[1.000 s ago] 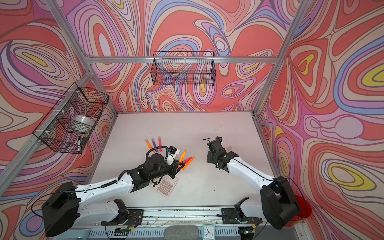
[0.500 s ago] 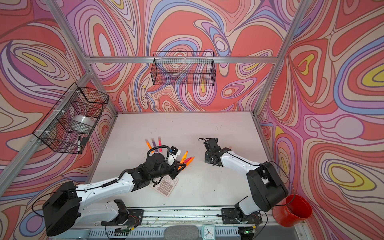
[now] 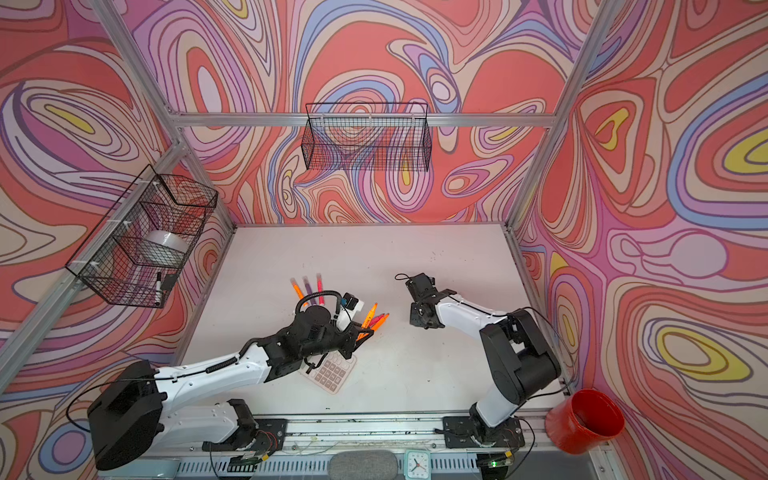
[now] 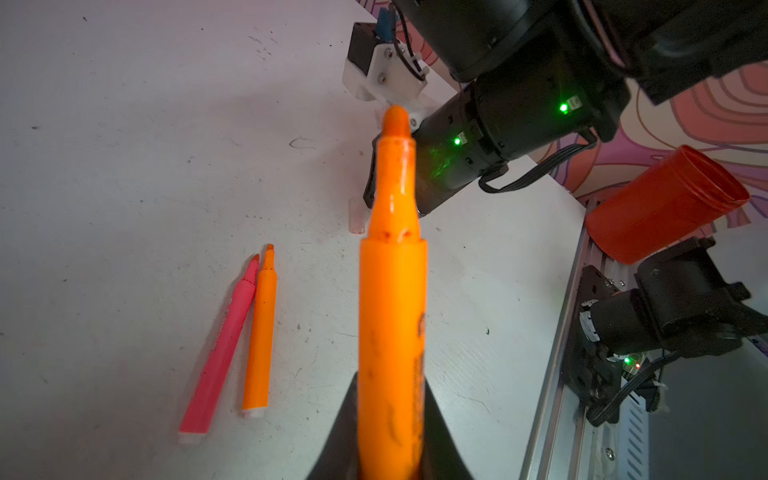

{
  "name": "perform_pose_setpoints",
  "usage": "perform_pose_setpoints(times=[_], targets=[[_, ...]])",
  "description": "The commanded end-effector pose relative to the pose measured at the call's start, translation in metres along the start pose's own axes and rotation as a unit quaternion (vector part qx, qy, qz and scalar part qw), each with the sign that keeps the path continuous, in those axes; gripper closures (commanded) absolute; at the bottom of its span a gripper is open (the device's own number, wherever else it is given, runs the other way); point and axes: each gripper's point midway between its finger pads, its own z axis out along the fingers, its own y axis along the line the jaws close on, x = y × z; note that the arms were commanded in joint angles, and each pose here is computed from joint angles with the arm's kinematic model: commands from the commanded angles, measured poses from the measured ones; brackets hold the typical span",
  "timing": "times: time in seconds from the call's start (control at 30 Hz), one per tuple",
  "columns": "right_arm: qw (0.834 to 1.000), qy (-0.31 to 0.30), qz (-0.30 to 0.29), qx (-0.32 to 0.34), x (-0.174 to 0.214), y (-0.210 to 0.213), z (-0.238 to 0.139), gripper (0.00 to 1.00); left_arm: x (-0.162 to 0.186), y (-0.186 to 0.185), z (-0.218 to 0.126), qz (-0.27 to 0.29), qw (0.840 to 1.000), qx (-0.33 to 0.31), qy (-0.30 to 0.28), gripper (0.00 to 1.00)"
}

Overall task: Insert the pens into the pen caps
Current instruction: 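Grasp a translucent cap upright with the right gripper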

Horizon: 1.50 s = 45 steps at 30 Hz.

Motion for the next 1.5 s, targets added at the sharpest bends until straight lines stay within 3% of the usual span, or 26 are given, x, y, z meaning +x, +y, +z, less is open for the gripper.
perform_pose_setpoints(times=[0.0,0.47,0.63,1.0,1.27,1.47], targets=[[1.0,0.013,0.002,0.006,-0.001,-0.001,0.004,0.77,-0.011,-0.008,-0.001,0.004,1.0,0.011,-0.009,1.0],[0.999,0.038,0.001,0.013,0.002,-0.001,0.016,0.77,-0.017,-0.015,-0.007,0.004,1.0,0.024,-0.015,1.0],[0.999,0.036,0.002,0.008,0.001,0.0,0.015,0.84,-0.019,-0.016,-0.011,0.008,1.0,0.023,-0.017,1.0],[1.0,0.0,0.018,-0.003,-0.002,-0.006,-0.005,0.91,-0.021,-0.022,-0.015,0.007,0.999,0.039,-0.031,1.0],[0.993,-0.08,0.073,-0.051,-0.009,-0.016,-0.07,0.96,-0.022,-0.021,-0.019,0.007,0.998,0.036,-0.043,1.0],[0.969,-0.15,0.125,-0.148,-0.022,-0.006,-0.13,0.96,-0.02,-0.019,-0.018,-0.002,0.998,0.038,-0.05,1.0]])
